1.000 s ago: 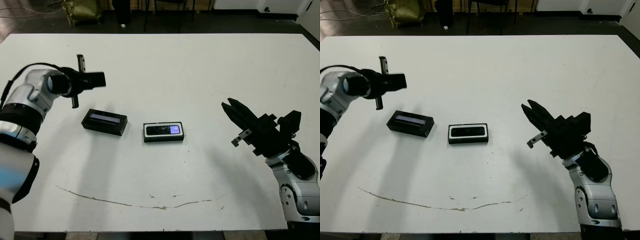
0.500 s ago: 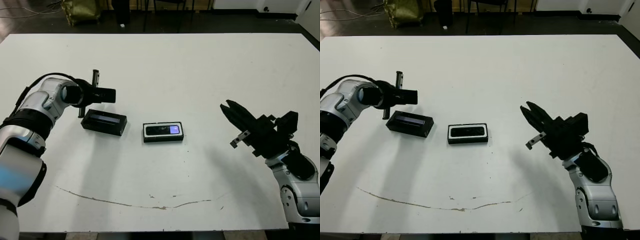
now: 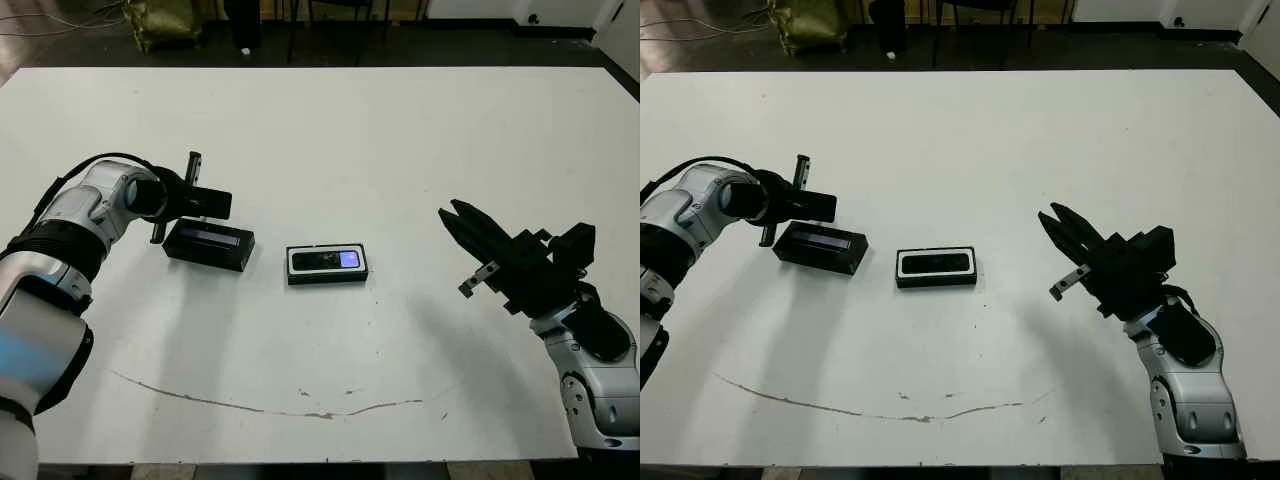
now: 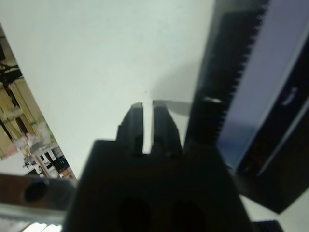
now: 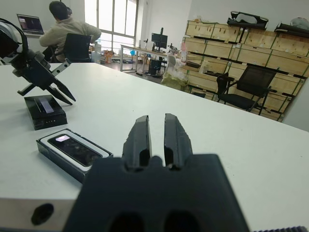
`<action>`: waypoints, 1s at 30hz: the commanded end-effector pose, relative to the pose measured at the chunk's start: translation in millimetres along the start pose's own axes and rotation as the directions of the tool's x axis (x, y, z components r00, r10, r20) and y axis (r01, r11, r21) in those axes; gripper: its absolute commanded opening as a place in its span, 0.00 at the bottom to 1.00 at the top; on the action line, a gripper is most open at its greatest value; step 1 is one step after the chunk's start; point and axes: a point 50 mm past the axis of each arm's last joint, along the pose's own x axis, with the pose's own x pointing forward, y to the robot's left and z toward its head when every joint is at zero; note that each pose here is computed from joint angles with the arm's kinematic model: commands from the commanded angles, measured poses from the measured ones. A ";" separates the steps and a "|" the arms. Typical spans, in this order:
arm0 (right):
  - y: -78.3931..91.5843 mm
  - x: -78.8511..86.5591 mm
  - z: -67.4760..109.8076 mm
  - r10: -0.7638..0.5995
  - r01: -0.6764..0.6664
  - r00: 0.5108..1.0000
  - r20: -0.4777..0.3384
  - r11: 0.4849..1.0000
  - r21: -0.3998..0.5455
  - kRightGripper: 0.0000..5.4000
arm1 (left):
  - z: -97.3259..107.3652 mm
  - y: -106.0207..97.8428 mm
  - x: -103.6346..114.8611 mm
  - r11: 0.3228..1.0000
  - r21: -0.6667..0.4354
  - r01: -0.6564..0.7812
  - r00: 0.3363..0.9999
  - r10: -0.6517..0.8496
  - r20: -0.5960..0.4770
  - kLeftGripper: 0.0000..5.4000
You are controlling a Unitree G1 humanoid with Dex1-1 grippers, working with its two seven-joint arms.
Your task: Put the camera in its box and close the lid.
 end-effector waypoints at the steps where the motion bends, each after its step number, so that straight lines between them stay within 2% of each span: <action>1: 1.0 -4.8 -6.7 0.004 -0.003 0.999 -0.037 1.000 0.024 0.00 | -5.0 -8.9 2.8 0.998 0.014 0.067 0.997 -0.067 -0.045 0.00; 4: 1.1 -5.1 -6.5 0.001 -0.001 0.999 -0.038 1.000 0.007 0.00 | -4.6 -9.1 3.4 0.993 0.045 0.108 0.992 -0.104 -0.077 0.00; 9: 1.3 -5.9 -6.6 -0.009 0.009 0.998 -0.057 1.000 -0.006 0.00 | -8.0 -10.6 2.2 0.983 -0.075 0.166 0.981 -0.172 -0.090 0.00; 13: 1.6 -6.1 -6.6 -0.007 0.007 0.998 -0.055 1.000 0.007 0.00 | -7.3 -14.8 -0.2 0.977 -0.084 0.196 0.974 -0.204 -0.098 0.00; 20: 0.8 -4.6 -6.2 0.004 -0.004 0.998 -0.060 1.000 0.007 0.00 | 8.7 -16.4 -14.2 0.964 -0.030 0.263 0.960 -0.265 -0.094 0.00; 25: 0.5 -4.0 -5.6 0.003 -0.004 0.997 -0.074 1.000 -0.005 0.00 | 15.3 -17.2 -22.6 0.958 -0.071 0.279 0.956 -0.284 -0.075 0.00; 30: 0.9 -3.8 -5.6 -0.004 0.006 0.995 -0.101 1.000 0.016 0.00 | 21.1 -17.2 -30.2 0.958 -0.022 0.284 0.957 -0.285 -0.050 0.00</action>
